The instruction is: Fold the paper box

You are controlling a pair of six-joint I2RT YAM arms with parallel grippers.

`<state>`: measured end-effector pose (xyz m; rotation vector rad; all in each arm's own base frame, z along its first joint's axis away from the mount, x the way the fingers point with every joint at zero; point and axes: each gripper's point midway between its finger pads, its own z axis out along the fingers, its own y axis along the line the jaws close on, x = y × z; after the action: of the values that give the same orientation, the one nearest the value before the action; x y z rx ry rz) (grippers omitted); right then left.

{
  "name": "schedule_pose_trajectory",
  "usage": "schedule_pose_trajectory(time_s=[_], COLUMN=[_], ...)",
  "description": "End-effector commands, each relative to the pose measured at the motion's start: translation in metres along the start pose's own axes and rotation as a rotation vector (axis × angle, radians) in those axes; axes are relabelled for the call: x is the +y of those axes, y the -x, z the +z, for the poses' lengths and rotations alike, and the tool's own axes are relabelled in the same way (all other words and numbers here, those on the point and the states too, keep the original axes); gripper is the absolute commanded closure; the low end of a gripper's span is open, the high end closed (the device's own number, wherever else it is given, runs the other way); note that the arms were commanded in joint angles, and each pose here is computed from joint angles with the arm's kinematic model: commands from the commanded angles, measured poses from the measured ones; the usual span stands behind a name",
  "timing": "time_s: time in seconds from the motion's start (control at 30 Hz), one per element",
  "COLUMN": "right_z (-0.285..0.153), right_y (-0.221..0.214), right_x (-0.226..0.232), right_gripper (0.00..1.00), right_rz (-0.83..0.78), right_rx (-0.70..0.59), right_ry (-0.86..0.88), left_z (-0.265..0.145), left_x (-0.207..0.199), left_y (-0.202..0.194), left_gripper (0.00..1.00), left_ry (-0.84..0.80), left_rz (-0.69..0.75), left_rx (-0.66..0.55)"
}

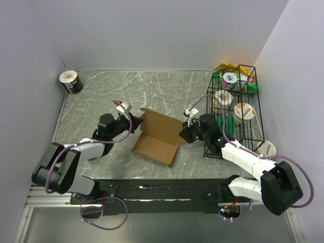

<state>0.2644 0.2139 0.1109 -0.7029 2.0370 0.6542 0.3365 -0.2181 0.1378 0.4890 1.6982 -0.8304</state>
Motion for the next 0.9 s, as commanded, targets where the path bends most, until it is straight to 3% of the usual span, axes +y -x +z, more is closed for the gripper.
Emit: schedule_pose_trajectory(time_s=[0.0,0.1,0.13,0.23,0.6,0.87], right_z=[-0.012,-0.020,-0.022,-0.030,-0.030,-0.027], right_y=[0.035,0.035,0.036,0.034,0.014,0.005], right_x=[-0.011,-0.013,-0.013,-0.014,-0.013,-0.012], right_gripper=[0.85,0.74,0.64,0.55,0.49,0.53], right_rz=[0.060,0.093,0.101,0.104,0.095,0.102], right_rx=[-0.139,-0.154,-0.161,-0.174,-0.096,-0.088], right_ry=[-0.101,-0.134,-0.137,-0.157,-0.143,-0.129], left_z=[-0.009,-0.013,-0.014,-0.013,-0.019,-0.018], left_x=[-0.011,-0.017,-0.019,-0.023,-0.023,-0.023], left_y=[0.011,0.007,0.006,0.001,0.005,0.005], left_gripper=[0.99,0.99,0.99,0.99,0.99,0.99], left_ry=[0.065,0.086,0.087,0.087,0.110,0.110], left_rz=[0.046,0.057,0.060,0.073,0.098,0.101], left_rx=[-0.068,-0.079,-0.082,-0.071,-0.101,-0.099])
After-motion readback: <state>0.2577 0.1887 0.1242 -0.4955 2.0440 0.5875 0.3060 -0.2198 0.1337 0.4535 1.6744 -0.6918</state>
